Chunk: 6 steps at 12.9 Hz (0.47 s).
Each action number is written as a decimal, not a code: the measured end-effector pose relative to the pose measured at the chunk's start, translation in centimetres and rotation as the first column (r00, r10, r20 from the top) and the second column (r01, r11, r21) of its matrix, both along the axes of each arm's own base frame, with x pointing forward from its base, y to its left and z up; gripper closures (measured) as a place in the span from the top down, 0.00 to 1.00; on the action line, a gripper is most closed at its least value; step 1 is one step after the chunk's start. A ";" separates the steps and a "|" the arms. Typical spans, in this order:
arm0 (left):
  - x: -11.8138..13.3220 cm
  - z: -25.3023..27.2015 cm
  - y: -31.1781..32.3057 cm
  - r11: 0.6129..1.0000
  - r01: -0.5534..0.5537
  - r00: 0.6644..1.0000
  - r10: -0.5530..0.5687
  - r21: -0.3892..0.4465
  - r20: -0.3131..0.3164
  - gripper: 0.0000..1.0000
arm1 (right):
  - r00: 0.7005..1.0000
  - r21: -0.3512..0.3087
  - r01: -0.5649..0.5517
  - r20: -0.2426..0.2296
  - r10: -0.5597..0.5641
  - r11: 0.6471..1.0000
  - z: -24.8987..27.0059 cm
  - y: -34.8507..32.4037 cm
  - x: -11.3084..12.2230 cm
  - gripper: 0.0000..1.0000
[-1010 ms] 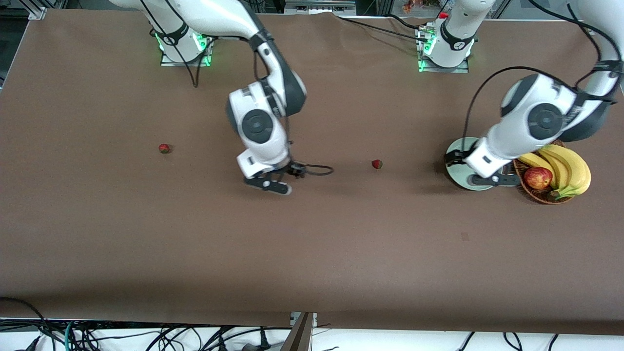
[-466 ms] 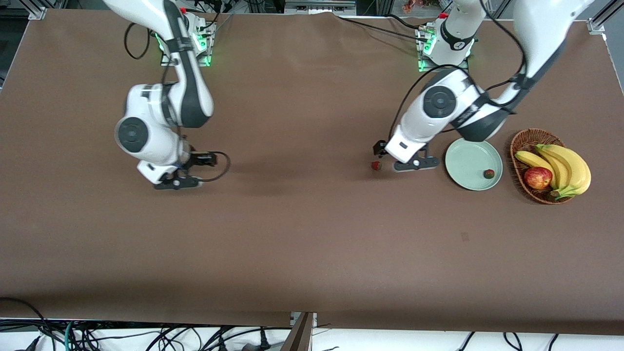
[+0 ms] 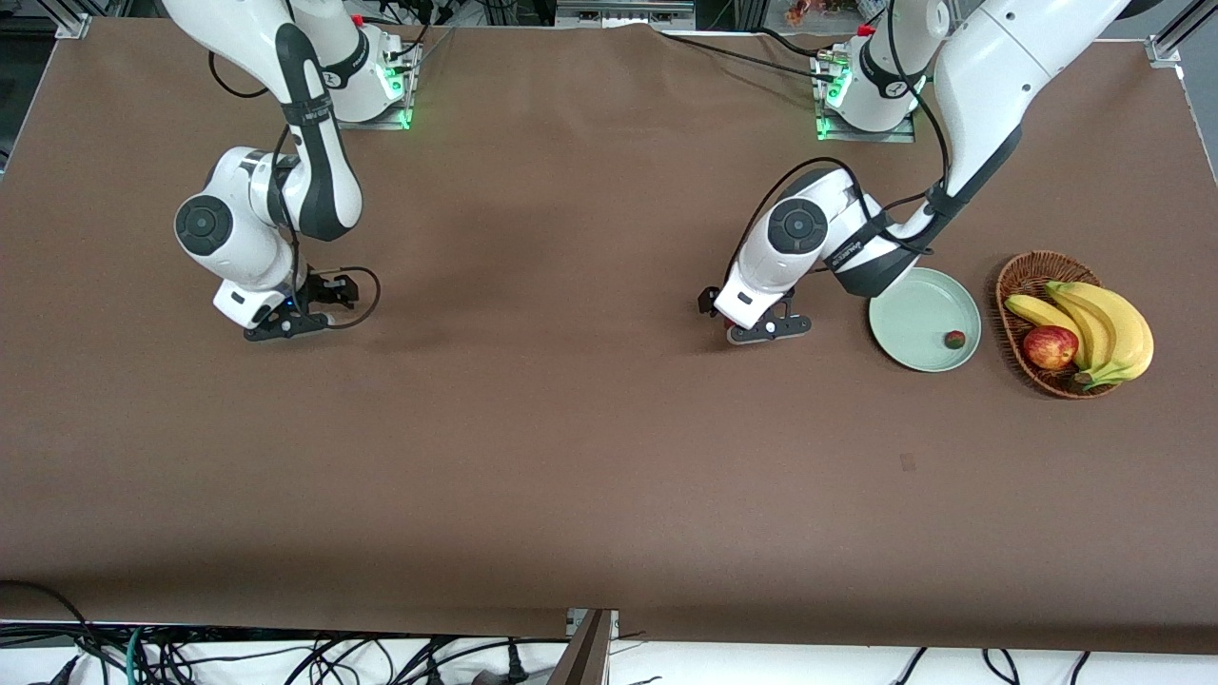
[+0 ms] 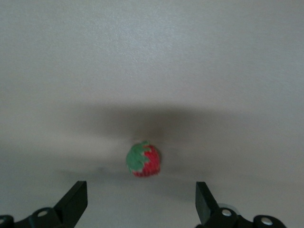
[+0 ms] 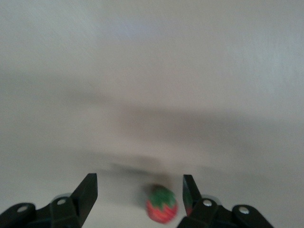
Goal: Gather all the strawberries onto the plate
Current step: 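Grasp the mid-table strawberry with the left gripper while the right grasps the third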
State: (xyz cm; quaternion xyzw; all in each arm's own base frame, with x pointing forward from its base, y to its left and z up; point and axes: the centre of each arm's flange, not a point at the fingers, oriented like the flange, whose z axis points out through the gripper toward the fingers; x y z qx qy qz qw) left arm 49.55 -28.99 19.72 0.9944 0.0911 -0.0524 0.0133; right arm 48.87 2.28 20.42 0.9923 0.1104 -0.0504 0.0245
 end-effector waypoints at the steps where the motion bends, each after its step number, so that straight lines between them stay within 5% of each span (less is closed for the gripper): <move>1: 0.2 -0.6 0.4 1.000 0.000 1.000 0.000 0.007 0.010 1.00 | 1.000 0.001 -0.011 -0.011 0.011 1.000 -0.4 -1.1 -0.5 0.81; 6: 0.2 -2.3 0.6 1.000 -0.025 1.000 0.025 0.009 0.015 1.00 | 1.000 0.020 0.004 -0.015 -0.004 1.000 -0.6 -4.6 -0.8 0.78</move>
